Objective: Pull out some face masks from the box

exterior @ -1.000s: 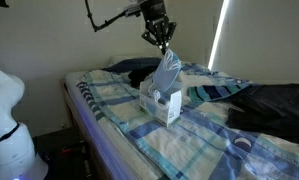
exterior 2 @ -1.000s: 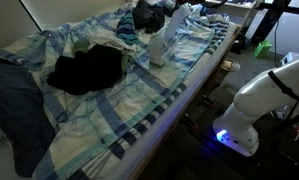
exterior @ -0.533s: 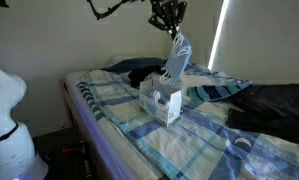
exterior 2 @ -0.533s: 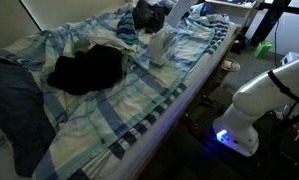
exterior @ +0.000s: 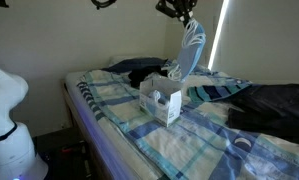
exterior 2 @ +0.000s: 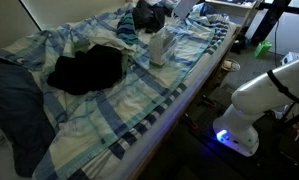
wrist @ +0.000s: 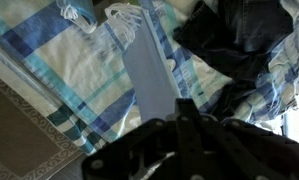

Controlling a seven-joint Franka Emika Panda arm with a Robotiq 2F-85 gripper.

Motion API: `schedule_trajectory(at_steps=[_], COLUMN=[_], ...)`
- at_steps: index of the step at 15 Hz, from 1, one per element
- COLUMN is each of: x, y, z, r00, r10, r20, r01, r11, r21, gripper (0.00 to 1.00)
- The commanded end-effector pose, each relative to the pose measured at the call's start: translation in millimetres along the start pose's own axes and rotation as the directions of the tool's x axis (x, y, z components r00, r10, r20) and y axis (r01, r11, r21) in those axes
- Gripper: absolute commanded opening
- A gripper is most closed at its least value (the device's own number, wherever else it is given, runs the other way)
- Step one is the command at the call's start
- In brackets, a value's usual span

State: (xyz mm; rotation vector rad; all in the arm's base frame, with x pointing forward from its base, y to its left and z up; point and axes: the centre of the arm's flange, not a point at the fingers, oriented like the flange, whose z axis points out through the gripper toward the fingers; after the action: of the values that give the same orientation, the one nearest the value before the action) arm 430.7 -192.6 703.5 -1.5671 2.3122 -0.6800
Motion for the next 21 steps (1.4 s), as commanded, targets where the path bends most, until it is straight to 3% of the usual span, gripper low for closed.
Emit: schedule_trajectory(at_steps=[1,8,12,16,21], x=[19.5,37.8,57.9,69.0,74.5], y=[-4.0,-7.2,-3.1,11.5,49.0], z=[2.4,57.0,94.1,132.1,189.5], r00=[0.997,0.993,0.978,0.961,0.938], r10=[0.081,0.120,0.210,0.276,0.346], r20=[-0.017,-0.011,-0.021,-0.014,0.026], r01=[-0.081,-0.119,-0.205,-0.272,-0.346], r11=[0.997,0.988,0.968,0.954,0.938], r21=[0.016,0.097,0.144,0.123,0.021], gripper=[0.00,0.00,0.00,0.00,0.00])
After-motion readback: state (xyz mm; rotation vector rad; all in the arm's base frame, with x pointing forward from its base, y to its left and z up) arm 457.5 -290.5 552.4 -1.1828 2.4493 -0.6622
